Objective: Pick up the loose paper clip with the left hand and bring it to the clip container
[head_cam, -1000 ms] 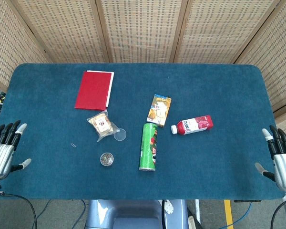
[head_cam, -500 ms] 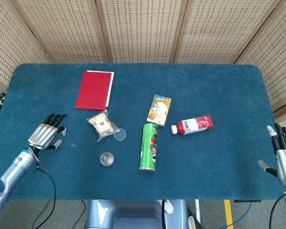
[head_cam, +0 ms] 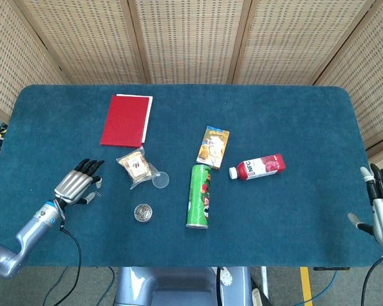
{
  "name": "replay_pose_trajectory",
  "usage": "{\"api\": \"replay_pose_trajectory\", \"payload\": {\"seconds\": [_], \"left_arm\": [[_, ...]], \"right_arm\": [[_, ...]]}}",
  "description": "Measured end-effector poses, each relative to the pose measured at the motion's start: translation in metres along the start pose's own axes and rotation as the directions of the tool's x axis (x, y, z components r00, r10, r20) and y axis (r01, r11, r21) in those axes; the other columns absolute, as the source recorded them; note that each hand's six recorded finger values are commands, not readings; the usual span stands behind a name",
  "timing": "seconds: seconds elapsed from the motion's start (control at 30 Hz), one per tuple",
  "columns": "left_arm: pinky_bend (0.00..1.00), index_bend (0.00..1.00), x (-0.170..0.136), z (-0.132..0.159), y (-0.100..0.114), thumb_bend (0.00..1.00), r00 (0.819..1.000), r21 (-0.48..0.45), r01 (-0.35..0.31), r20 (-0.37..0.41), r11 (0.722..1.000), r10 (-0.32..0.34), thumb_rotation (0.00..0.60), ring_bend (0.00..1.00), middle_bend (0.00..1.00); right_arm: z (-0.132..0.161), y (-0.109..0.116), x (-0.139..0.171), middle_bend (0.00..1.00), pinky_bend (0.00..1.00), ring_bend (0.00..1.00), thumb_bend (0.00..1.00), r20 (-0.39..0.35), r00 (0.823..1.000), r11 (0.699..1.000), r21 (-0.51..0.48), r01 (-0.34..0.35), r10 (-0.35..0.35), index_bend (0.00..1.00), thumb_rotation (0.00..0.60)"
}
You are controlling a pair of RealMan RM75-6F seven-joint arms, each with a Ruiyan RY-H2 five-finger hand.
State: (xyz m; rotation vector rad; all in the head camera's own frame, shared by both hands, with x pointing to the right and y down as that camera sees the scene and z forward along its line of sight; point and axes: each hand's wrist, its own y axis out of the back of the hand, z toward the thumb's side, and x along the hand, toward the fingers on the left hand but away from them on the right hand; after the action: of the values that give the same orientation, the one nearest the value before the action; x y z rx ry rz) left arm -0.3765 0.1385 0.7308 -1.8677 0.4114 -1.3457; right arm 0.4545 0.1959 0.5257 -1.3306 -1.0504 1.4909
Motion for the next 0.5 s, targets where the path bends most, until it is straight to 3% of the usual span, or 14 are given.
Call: {"api": "replay_pose_trajectory", "payload": {"seconds": [0.5], "left_arm": [[0.00, 0.47, 0.000, 0.000, -0.021, 0.40, 1.000, -0.017, -0.018, -0.003, 1.000, 0.018, 0.600, 0.00, 0.00]], "right_arm": [[0.000, 0.003, 0.002, 0.00, 0.00, 0.00, 0.00, -0.001, 1.000, 1.000, -0.030, 0.002, -0.002, 0.00, 0.600]]}}
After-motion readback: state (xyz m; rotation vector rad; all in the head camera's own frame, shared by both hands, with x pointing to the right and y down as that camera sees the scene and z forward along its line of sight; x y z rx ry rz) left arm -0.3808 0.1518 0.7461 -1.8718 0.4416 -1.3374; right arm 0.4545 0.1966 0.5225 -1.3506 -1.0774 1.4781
